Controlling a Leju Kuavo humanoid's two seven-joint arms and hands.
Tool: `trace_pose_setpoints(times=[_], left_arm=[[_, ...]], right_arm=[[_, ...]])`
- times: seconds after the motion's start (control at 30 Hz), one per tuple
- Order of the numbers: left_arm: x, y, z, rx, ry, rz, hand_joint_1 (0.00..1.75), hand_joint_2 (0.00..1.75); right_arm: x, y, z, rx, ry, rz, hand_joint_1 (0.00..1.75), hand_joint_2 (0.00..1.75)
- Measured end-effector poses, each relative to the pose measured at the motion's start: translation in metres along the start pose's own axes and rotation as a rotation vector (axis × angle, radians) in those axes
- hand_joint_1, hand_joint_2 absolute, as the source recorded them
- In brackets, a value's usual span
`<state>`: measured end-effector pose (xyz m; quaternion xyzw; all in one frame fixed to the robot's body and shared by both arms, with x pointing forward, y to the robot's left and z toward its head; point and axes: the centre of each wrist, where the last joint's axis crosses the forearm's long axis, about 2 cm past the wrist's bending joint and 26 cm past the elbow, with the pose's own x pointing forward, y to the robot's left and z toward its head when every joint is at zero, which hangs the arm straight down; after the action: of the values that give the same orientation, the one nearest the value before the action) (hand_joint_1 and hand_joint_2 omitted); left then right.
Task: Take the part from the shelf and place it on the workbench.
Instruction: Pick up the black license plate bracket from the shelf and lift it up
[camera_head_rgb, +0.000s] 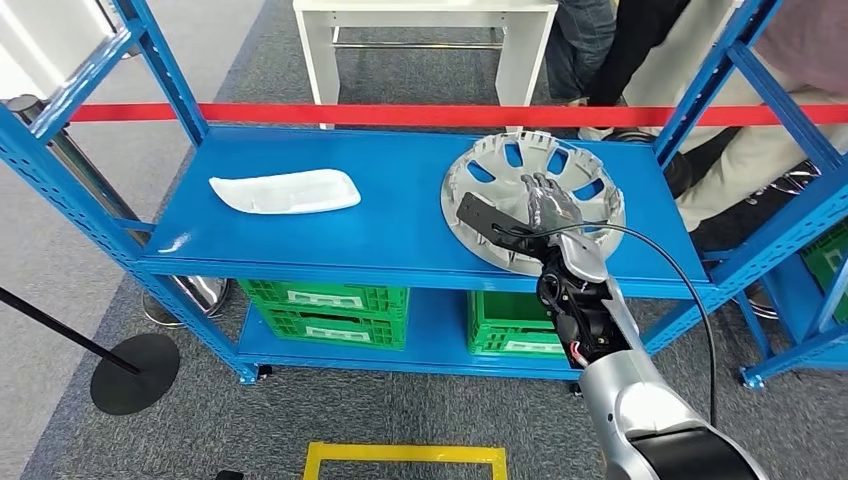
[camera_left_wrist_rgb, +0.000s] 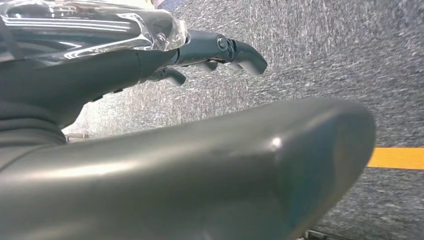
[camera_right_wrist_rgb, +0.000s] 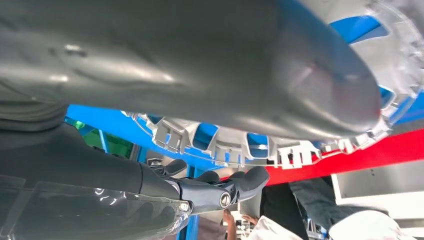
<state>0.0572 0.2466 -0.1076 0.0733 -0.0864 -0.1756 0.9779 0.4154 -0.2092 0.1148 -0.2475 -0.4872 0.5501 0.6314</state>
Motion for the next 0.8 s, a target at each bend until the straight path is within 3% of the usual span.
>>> trace_pose_setpoints(times=[0.23,0.63,0.77,0.8], left_arm=[[0.000,0.000,0.000,-0.003,-0.012,0.006,0.00,0.00],[0.001,-0.002,0.000,-0.020,-0.030,0.026,0.00,0.00],[0.001,-0.002,0.000,-0.025,-0.030,0.039,0.00,0.00],[0.001,-0.002,0.000,-0.026,-0.030,0.041,0.00,0.00]], right_arm=[[-0.001,0.013,0.002,0.045,0.056,-0.008,0.00,0.00],[-0.012,0.058,0.014,0.187,0.118,-0.068,0.00,0.00],[-0.013,0.061,0.015,0.215,0.121,-0.076,0.00,1.75],[-0.013,0.061,0.015,0.220,0.122,-0.084,0.00,1.75]])
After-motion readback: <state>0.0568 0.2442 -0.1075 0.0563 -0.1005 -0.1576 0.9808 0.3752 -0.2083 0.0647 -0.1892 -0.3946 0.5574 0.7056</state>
